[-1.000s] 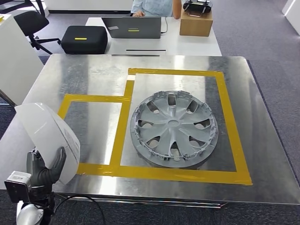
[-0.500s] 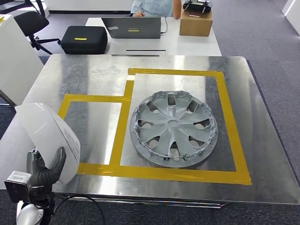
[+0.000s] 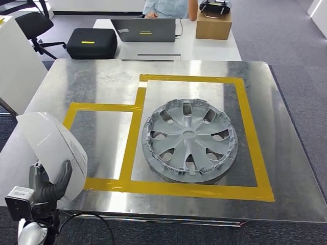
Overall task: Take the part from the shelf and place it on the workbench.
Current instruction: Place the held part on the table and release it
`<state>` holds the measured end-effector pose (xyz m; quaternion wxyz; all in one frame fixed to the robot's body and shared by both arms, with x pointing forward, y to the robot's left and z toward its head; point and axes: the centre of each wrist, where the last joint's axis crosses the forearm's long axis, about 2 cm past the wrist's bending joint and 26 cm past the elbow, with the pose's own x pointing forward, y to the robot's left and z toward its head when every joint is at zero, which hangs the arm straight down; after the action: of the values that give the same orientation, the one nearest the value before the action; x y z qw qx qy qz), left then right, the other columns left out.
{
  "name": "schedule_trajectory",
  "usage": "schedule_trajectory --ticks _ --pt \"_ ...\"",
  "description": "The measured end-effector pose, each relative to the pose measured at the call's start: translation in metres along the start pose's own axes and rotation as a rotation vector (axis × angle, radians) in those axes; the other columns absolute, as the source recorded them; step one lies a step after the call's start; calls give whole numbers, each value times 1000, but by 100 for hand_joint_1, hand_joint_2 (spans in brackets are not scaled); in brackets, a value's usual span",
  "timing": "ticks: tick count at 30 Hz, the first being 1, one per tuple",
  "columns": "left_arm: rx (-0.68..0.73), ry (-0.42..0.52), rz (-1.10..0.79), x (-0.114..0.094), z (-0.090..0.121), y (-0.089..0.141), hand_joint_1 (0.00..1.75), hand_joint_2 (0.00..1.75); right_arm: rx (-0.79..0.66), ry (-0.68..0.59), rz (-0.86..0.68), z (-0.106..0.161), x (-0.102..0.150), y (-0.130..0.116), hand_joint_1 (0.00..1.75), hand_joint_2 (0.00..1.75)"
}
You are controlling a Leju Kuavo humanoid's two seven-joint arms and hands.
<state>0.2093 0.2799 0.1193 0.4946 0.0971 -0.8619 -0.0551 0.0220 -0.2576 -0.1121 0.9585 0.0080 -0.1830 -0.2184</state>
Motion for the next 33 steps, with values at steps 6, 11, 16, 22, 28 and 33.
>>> schedule_trajectory --ticks 6,11,16,22,28,33 --pt "0 0 0 0 0 0 175 175 0 0 0 0 0 0 0 175" --pt "0 0 0 0 0 0 175 175 0 0 0 0 0 0 0 175" --pt "0 0 0 0 0 0 175 175 0 0 0 0 0 0 0 175" --pt "0 0 0 0 0 0 175 175 0 0 0 0 0 0 0 175" --pt "0 0 0 0 0 0 175 175 0 0 0 0 0 0 0 175" --pt "0 0 0 0 0 0 175 175 0 0 0 0 0 0 0 175"
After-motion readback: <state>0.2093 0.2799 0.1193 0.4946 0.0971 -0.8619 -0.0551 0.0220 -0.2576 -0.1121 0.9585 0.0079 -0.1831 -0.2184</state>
